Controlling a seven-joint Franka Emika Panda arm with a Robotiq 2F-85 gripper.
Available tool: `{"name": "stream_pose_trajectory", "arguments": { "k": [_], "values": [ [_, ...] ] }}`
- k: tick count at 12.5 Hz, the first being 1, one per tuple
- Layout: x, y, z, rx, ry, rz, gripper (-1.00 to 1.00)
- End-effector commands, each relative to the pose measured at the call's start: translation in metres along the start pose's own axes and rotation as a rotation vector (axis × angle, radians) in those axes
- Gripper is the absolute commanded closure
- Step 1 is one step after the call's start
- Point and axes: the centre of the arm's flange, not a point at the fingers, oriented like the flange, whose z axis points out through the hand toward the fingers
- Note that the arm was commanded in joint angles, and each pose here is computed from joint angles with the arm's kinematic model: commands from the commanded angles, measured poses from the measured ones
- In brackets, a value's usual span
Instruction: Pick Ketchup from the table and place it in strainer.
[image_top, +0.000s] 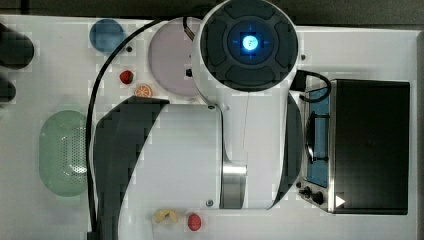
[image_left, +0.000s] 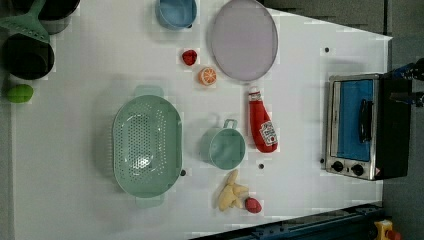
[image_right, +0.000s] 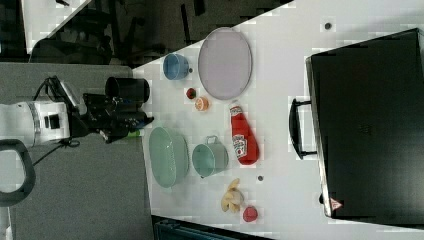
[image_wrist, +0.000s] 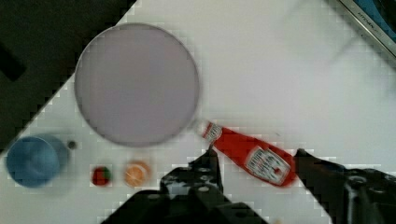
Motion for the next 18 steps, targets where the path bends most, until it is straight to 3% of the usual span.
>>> {"name": "stream_pose_trajectory", "arguments": {
  "k": [1, 3, 7, 11, 14, 18],
  "values": [
    [-0.033, 0.054, -0.043, -0.034, -0.033, -0.019, -0.58],
    [-0.031, 0.049, -0.021, -0.059, -0.059, -0.039, -0.99],
    [-0.034, 0.038, 0.057, -0.122, -0.15, -0.249, -1.0],
    [-0.038, 0.031, 0.136, -0.106, -0.214, -0.683, -1.0],
    [-0.039, 0.029, 0.181, -0.05, -0.159, -0.949, -1.0],
    [-0.049, 0.034, 0.236, -0.009, -0.063, -1.006, -1.0]
  ]
}}
